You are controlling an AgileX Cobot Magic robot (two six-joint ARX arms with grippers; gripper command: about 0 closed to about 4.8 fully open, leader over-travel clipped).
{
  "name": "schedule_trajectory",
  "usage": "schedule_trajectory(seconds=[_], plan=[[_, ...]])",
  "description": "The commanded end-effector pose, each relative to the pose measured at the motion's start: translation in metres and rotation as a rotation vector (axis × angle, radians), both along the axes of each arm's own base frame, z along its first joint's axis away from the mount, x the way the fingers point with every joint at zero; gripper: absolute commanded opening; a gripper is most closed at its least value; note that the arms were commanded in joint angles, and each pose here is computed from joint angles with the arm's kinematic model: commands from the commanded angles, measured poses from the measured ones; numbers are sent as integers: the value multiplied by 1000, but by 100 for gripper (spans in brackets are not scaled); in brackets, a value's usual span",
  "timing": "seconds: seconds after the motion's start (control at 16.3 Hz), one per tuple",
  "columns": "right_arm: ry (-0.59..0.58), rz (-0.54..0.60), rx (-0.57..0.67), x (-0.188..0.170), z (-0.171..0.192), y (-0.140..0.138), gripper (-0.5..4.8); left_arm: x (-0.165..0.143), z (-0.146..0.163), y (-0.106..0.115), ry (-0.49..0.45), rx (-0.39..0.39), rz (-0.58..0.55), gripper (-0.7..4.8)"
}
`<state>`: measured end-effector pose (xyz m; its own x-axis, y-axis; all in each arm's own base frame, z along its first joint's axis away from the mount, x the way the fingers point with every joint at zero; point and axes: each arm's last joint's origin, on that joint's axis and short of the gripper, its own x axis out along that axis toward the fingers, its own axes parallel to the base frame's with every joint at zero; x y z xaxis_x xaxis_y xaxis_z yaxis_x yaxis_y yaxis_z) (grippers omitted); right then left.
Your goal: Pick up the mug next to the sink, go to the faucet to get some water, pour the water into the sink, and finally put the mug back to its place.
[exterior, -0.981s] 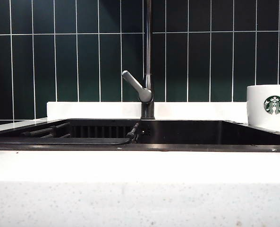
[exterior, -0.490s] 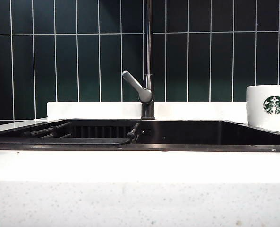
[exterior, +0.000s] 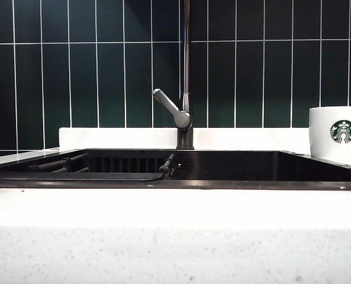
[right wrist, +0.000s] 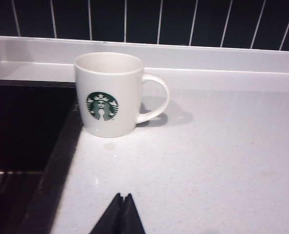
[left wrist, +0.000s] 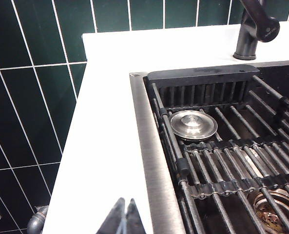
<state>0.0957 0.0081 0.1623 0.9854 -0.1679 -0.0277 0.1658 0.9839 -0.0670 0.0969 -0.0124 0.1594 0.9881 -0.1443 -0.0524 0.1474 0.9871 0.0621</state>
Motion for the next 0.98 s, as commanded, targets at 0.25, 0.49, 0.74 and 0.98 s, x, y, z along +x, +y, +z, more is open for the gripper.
schedule_trajectory(seconds=[0.25, 0.49, 0.74, 0.98], plan=[[-11, 6, 4, 0, 0, -1, -5, 0, 2, 0, -9, 3, -1, -6], [-17, 196, 12, 2, 0, -3, -6, 0, 2, 0, -9, 3, -1, -6], [-91, 204, 5, 2, 7, -8, -6, 0, 2, 0, -9, 3, -1, -6], [-111, 172, 3, 1, 9, -9, -6, 0, 2, 0, -9, 3, -1, -6]])
